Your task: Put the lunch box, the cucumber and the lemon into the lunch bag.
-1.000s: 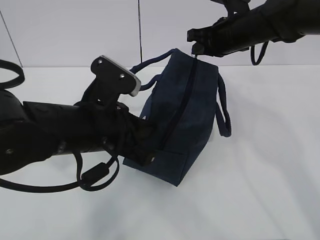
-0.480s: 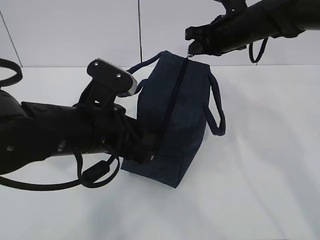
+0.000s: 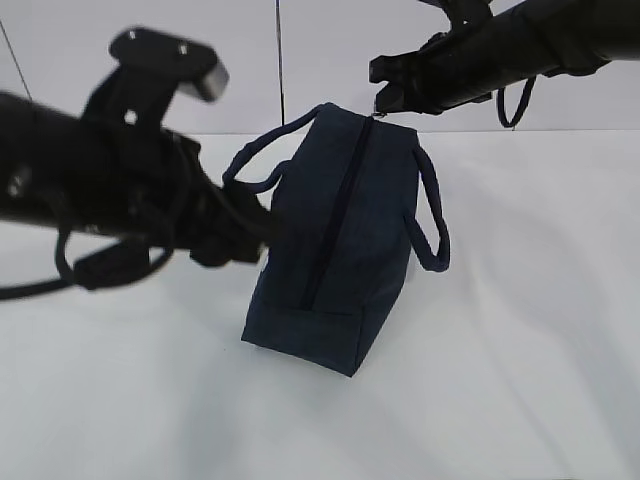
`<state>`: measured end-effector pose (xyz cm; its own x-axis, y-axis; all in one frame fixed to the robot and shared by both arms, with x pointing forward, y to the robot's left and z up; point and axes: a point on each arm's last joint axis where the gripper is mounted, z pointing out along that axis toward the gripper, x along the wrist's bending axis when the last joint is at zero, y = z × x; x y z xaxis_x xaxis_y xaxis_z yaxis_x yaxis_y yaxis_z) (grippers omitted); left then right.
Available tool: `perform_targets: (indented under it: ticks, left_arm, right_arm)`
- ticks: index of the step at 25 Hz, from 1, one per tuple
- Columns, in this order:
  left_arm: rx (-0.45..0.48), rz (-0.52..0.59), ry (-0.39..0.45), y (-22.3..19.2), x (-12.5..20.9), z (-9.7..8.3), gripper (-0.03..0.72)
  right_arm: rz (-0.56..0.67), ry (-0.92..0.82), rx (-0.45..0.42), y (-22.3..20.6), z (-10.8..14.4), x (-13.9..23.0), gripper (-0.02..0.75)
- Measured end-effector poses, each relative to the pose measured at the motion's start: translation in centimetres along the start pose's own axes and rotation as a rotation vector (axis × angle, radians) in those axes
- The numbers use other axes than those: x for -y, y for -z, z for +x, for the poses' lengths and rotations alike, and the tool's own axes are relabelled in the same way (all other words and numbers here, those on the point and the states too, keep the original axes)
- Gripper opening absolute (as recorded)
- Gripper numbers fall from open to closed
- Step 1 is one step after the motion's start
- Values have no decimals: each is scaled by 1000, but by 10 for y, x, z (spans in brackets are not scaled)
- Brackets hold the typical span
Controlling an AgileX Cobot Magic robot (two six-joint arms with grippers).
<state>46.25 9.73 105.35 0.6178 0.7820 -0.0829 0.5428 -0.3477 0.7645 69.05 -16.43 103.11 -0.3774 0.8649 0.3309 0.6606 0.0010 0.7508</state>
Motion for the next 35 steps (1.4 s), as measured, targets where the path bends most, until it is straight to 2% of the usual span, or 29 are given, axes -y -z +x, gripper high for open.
perform_targets:
  ticks: [6, 9, 13, 18, 24, 32, 35]
  left_arm:
    - [-94, 2, 62, 38, -87, 30, 380]
    - [-118, 62, 24, 39, -125, 38, 383]
    - [-66, 218, 9, 12, -153, 36, 384]
    - [16, 302, 44, -39, -158, 33, 384]
    - [25, 402, 61, -88, -139, 39, 384]
    - [12, 459, 84, -114, -125, 51, 384]
    - [20, 486, 93, -125, -119, 51, 354]
  right_arm:
    - [5, 0, -3, 0, 0, 0, 1]
    - [10, 0, -7, 0, 1, 1, 1]
    - [12, 0, -8, 0, 1, 1, 1]
    - [13, -1, -8, 0, 0, 1, 1]
    - [20, 1, -13, 0, 1, 2, 1]
    - [25, 1, -17, 0, 1, 2, 1]
    - [26, 2, -18, 0, 1, 2, 1]
